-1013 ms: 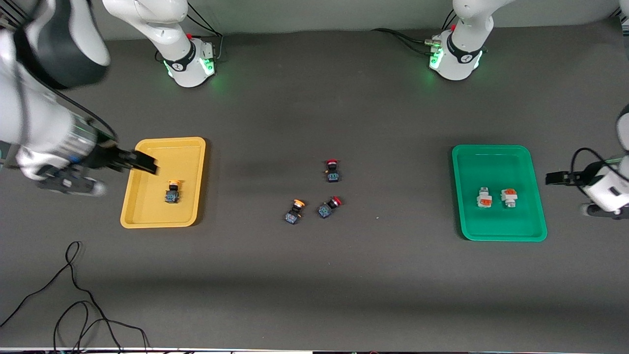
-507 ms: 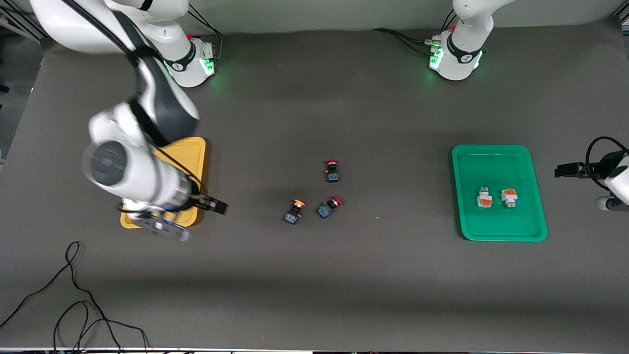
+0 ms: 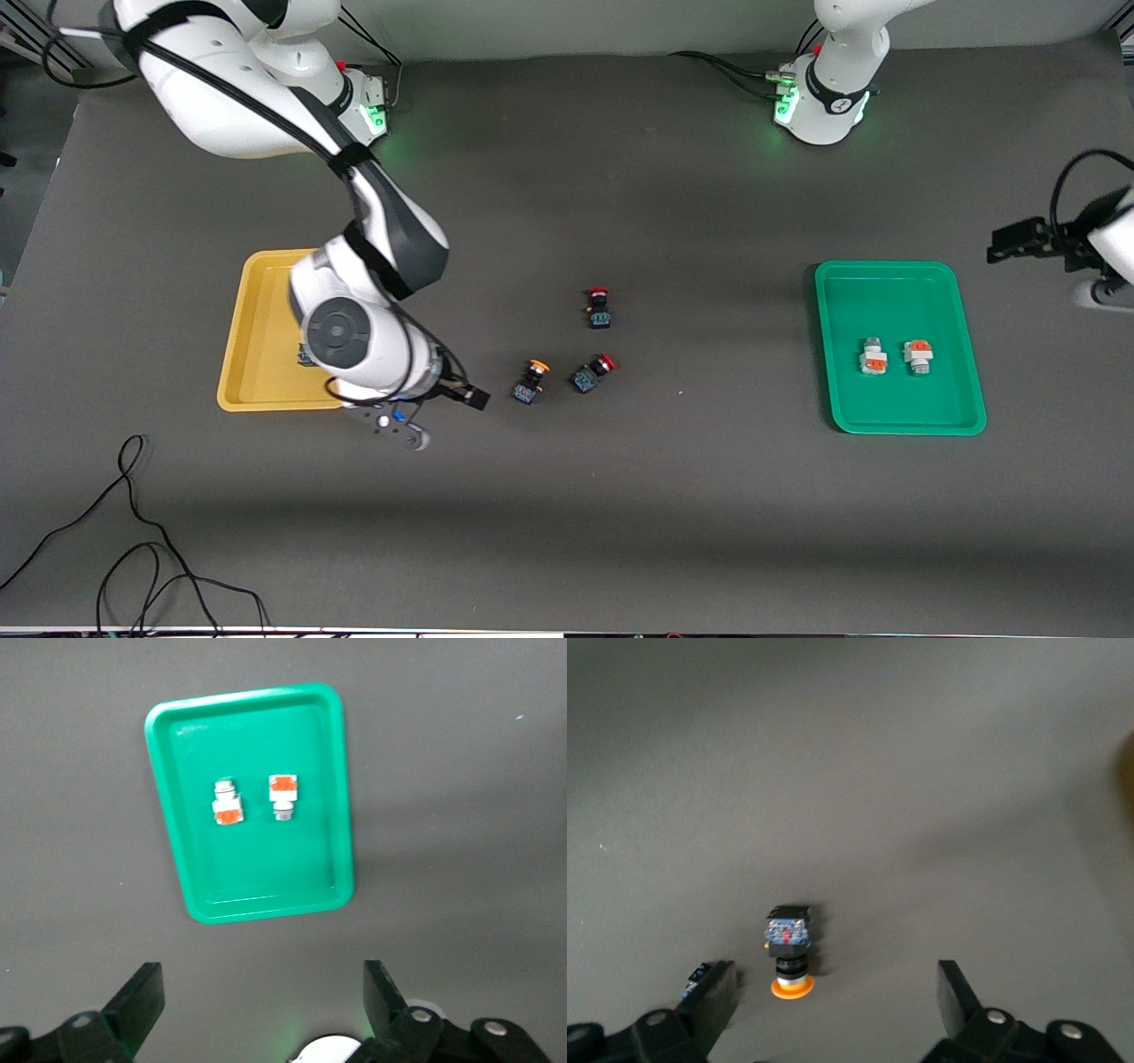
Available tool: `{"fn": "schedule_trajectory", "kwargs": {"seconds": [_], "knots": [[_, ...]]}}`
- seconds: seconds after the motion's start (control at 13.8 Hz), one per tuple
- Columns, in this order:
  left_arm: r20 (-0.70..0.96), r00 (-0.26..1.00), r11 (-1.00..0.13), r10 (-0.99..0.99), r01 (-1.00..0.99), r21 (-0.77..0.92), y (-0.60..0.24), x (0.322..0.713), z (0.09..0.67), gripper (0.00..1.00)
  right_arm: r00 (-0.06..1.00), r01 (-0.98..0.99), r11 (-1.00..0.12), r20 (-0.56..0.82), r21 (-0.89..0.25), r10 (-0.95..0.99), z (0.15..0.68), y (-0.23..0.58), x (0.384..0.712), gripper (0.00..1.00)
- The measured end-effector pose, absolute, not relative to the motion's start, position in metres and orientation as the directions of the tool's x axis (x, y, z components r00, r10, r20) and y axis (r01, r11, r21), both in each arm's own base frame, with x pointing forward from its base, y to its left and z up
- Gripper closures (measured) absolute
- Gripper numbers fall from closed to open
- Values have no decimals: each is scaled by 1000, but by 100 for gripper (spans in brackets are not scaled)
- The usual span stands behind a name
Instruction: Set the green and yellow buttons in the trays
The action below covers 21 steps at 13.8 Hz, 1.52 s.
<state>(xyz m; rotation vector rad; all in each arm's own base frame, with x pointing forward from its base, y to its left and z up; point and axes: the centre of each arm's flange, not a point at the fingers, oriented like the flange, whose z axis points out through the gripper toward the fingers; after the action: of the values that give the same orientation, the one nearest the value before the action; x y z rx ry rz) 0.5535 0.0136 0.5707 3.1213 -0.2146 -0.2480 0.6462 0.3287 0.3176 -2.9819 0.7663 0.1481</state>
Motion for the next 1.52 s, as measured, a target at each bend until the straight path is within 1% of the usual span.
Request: {"fn": "schedule_trajectory", "kwargs": {"seconds": [0.14,0.29,0.43,0.72,0.94,1.01,1.09,1.16,1.23,1.45,1.52], "knots": [[-155,978,-990,-141,-143,-4,-22,545,583,0,862,-503,-863,-109,-48,-496,296,358,637,0],[-143,978,-988,-154,-156,-9,-38,539,591,0,850,-524,-850,-103,-59,-517,274,378,631,0],[-133,978,-986,-163,-166,-10,-43,536,597,0,857,-512,-857,-98,-55,-506,254,388,629,0],[-130,976,-984,-176,-178,-9,-49,535,599,0,875,-478,-878,-82,-5,-476,208,394,625,0],[-129,977,-985,-171,-173,-9,-47,535,599,0,892,-446,-895,-69,20,-447,182,407,614,0],[-128,977,-985,-169,-172,-9,-46,534,600,0,894,-443,-896,-61,20,-443,175,410,612,0],[-126,978,-985,-169,-171,-9,-45,534,601,0,895,-442,-897,-58,20,-442,169,411,611,3],[-125,978,-985,-169,-171,-9,-45,534,601,0,895,-442,-897,-55,19,-442,166,410,611,3],[-125,978,-985,-169,-171,-9,-45,534,601,0,895,-443,-896,-52,19,-443,166,409,612,11],[-124,978,-986,-165,-168,-9,-43,534,602,0,894,-446,-895,-38,3,-446,175,410,619,51],[-124,979,-986,-162,-164,-8,-42,534,602,0,893,-450,-893,-28,-8,-449,183,410,624,59]]}}
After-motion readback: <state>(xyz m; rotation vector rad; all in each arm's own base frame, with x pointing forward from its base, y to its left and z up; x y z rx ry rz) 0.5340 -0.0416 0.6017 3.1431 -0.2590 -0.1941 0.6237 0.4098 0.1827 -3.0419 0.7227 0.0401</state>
